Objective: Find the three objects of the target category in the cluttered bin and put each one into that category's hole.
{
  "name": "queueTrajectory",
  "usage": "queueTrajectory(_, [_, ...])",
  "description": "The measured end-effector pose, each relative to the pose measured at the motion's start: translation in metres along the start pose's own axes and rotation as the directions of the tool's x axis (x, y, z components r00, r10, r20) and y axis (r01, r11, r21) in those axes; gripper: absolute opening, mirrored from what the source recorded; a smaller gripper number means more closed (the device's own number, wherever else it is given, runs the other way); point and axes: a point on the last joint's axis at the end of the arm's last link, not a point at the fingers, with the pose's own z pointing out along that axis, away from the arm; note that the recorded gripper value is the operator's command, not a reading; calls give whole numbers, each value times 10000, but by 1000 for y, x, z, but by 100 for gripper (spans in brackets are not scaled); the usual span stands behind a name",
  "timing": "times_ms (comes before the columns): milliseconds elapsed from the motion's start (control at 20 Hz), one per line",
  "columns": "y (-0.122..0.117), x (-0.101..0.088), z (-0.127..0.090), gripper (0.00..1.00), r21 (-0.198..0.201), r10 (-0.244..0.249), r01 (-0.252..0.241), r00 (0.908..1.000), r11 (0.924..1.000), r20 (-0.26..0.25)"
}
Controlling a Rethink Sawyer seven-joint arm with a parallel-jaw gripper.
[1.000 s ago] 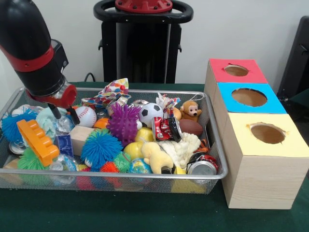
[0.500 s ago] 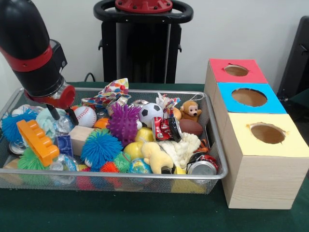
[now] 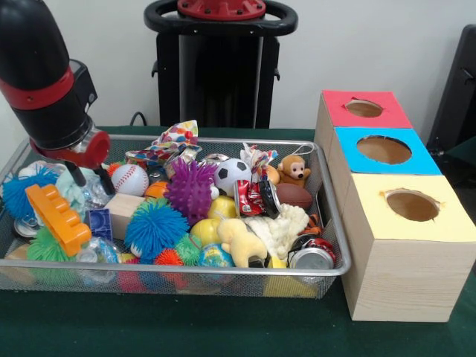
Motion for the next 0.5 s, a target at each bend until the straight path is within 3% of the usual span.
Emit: queueTrajectory(500, [-6, 0, -2, 100, -52, 80, -81, 9999, 10000, -143])
